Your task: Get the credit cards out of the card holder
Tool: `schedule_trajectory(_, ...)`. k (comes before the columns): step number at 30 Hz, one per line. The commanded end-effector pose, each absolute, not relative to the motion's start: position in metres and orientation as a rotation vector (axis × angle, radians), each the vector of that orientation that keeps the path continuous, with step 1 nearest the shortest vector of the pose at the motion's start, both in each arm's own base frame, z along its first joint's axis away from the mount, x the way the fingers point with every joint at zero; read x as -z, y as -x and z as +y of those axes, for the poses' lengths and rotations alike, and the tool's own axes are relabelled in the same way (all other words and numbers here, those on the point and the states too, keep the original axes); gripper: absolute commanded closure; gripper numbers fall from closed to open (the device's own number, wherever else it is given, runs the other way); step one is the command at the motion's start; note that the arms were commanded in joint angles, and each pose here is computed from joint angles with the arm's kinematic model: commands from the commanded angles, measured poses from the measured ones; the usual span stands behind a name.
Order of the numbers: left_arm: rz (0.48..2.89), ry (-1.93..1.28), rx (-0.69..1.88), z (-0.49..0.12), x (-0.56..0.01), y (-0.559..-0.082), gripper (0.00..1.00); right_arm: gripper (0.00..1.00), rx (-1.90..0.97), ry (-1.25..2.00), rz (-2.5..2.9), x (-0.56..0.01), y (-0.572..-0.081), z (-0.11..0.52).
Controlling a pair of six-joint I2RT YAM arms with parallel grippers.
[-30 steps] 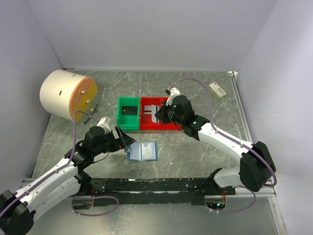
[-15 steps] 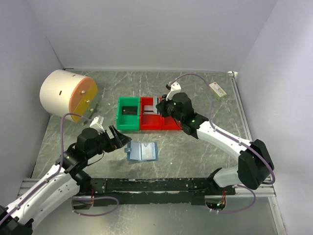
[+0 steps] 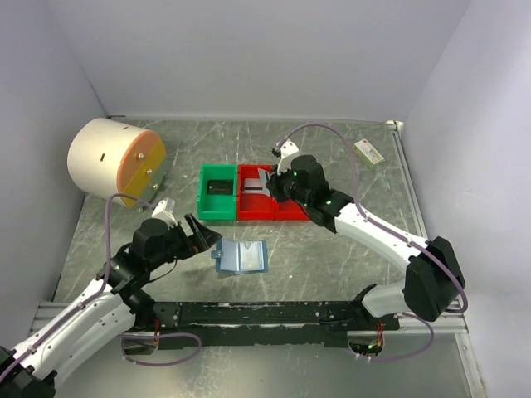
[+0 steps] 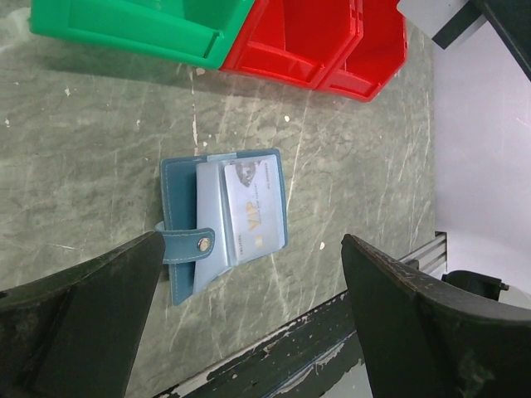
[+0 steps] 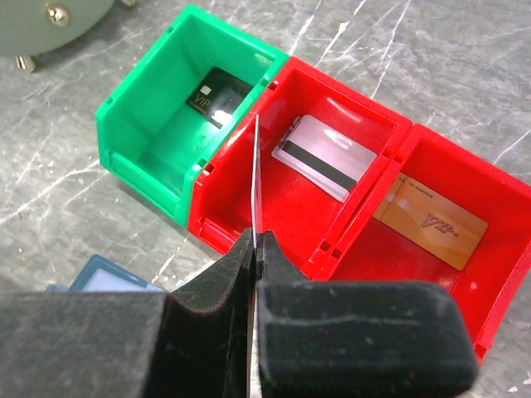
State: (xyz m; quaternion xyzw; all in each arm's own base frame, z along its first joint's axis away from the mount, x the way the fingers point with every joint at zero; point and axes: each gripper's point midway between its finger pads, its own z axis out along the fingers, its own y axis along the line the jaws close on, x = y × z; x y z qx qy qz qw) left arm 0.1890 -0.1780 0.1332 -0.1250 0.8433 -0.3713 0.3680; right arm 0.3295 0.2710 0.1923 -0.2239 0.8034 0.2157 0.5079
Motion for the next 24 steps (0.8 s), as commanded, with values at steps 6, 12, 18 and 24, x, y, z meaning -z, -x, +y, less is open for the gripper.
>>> schedule_trajectory(6, 2.123, 0.310, 0.912, -0.177, -0.137, -0.203, 0.00, 1.00, -0.436, 0.725, 1.973, -0.179, -0.336, 0.276)
schedule_trajectory(12, 2.144, 0.266, 0.879, -0.178, -0.135, -0.205, 0.00, 1.00, -0.359, 0.916, 1.998, -0.148, -0.342, 0.298)
schedule_trajectory(18, 2.189, 0.246, 0.860, -0.180, -0.127, -0.205, 0.00, 1.00, -0.080, 1.101, 1.938, -0.131, -0.361, 0.304)
schedule_trajectory(24, 2.186, 0.241, 0.865, -0.179, -0.128, -0.203, 0.00, 1.00, 0.209, 1.208, 1.813, -0.119, -0.384, 0.288)
